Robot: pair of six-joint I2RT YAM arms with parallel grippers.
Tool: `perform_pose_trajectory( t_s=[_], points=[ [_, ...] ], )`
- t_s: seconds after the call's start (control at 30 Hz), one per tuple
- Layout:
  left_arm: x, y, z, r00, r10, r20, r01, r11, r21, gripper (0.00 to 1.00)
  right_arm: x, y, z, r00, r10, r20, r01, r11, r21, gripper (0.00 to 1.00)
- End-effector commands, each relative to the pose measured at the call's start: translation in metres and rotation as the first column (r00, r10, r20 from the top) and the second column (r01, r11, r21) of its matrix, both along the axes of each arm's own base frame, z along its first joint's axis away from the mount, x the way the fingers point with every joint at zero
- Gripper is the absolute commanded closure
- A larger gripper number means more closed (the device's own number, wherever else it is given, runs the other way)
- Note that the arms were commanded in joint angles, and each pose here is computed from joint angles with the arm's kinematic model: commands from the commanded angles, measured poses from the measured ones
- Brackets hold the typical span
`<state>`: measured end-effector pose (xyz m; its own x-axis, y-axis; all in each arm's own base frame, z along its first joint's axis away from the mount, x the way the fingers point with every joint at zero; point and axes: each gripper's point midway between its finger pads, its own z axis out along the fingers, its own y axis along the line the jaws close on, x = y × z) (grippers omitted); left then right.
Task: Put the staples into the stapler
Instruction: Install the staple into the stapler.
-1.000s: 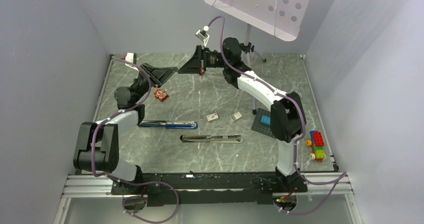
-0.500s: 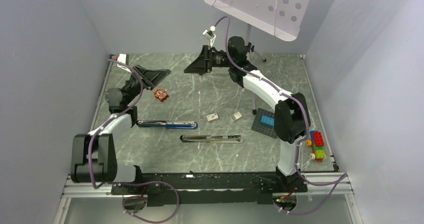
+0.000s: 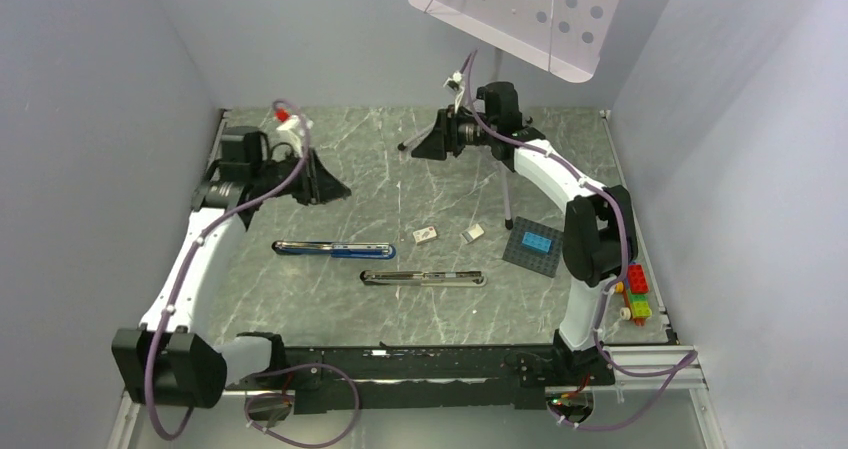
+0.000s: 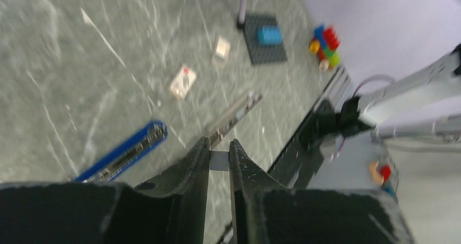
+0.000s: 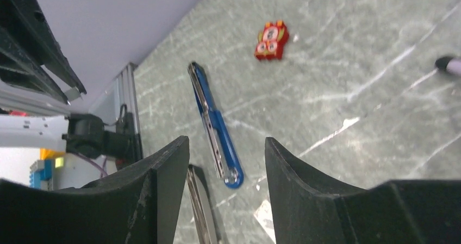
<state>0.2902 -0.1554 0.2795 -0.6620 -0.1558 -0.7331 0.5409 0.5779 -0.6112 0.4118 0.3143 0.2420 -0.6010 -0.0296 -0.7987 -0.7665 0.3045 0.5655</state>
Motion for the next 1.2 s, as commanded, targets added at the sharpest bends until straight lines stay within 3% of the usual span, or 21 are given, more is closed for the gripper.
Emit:
perform_pose_trajectory(
  t_s=[0.0, 0.17, 0.4, 0.73, 0.97, 1.17],
  points=[
    [-0.049, -0.011, -0.059, 0.961, -0.218, -0.172, 0.258, 0.930, 0.263, 0.78, -0.024, -0.007, 0.006, 0.995, 0.044, 0.094, -0.039, 0.998, -0.052, 0.43],
    [-0.050, -0.030, -0.091, 0.895, -0.366, -0.256, 0.443, 0.794, 0.416, 0.78, -0.037, -0.020, -0.009, 0.995, 0.054, 0.083, -0.047, 0.995, -0.090, 0.43],
    [-0.039, -0.055, -0.120, 0.830, -0.527, -0.181, 0.534, 0.657, 0.532, 0.78, -0.051, -0.036, -0.027, 0.995, 0.064, 0.076, -0.053, 0.988, -0.142, 0.43],
    [-0.011, -0.067, -0.156, 0.749, -0.662, 0.020, 0.511, 0.596, 0.620, 0.76, -0.072, -0.045, -0.047, 0.985, 0.122, 0.119, -0.101, 0.981, -0.166, 0.44],
    [0.004, -0.070, -0.176, 0.705, -0.705, 0.075, 0.491, 0.561, 0.667, 0.77, -0.094, -0.045, -0.059, 0.955, 0.220, 0.198, -0.201, 0.973, -0.108, 0.42],
    [0.010, -0.068, -0.198, 0.665, -0.746, 0.020, 0.533, 0.494, 0.687, 0.77, -0.094, -0.041, -0.074, 0.938, 0.285, 0.197, -0.269, 0.957, -0.106, 0.41]
  ],
)
